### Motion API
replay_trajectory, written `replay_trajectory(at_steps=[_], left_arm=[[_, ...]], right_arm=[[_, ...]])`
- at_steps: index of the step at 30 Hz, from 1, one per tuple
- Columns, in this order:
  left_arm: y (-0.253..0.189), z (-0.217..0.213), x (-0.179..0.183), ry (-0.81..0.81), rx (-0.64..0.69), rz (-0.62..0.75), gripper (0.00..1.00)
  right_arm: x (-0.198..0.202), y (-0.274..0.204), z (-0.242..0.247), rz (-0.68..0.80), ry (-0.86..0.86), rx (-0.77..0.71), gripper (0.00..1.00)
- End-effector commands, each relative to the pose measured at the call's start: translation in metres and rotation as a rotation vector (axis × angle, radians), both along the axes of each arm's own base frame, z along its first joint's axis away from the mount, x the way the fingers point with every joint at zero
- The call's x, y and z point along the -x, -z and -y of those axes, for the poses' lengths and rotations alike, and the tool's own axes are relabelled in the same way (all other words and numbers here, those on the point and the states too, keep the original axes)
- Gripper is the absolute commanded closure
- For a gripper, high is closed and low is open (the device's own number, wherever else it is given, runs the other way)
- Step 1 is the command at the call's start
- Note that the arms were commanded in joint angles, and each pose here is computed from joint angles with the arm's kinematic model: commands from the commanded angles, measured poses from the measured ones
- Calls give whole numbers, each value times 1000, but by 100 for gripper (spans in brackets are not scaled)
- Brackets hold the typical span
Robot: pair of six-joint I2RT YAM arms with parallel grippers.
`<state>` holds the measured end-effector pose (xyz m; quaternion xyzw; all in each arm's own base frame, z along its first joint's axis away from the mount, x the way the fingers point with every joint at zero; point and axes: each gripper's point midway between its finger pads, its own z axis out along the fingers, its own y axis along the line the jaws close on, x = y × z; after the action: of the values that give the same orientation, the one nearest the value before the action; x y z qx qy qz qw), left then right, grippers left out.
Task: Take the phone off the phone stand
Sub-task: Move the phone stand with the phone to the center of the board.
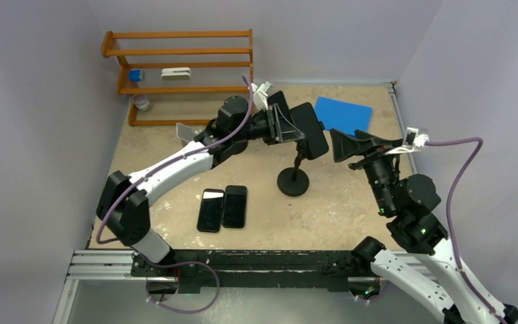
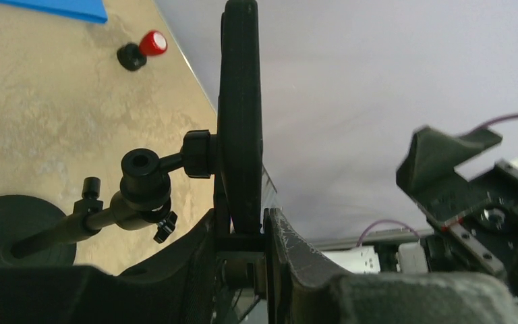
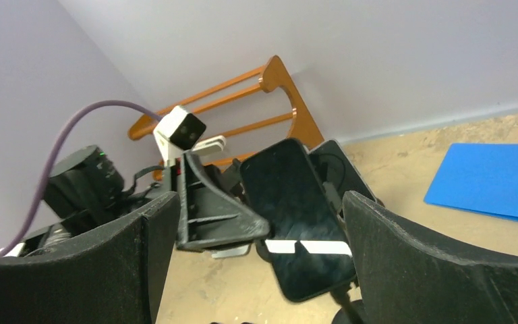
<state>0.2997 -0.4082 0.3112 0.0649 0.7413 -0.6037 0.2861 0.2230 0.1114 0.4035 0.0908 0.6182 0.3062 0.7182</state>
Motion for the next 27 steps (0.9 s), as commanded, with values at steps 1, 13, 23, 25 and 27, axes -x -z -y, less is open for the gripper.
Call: replay_trajectory(at_steps=[1, 13, 23, 25, 27], left_arm=[[-74, -28, 49, 81, 137, 222, 100], [-38, -79, 97, 56, 35, 257, 100], [-7, -99, 98, 17, -88, 423, 100], [-1, -102, 98, 16, -106, 466, 100], [4, -104, 98, 17, -119, 501, 100]], right_arm=[[3, -28, -15, 65, -73, 5, 9], [-15, -12, -47, 29, -156, 29, 8], [-28, 25, -58, -100, -152, -45, 1], [-24, 25, -57, -68, -166, -32, 1], [-17, 23, -59, -22, -198, 1, 1]])
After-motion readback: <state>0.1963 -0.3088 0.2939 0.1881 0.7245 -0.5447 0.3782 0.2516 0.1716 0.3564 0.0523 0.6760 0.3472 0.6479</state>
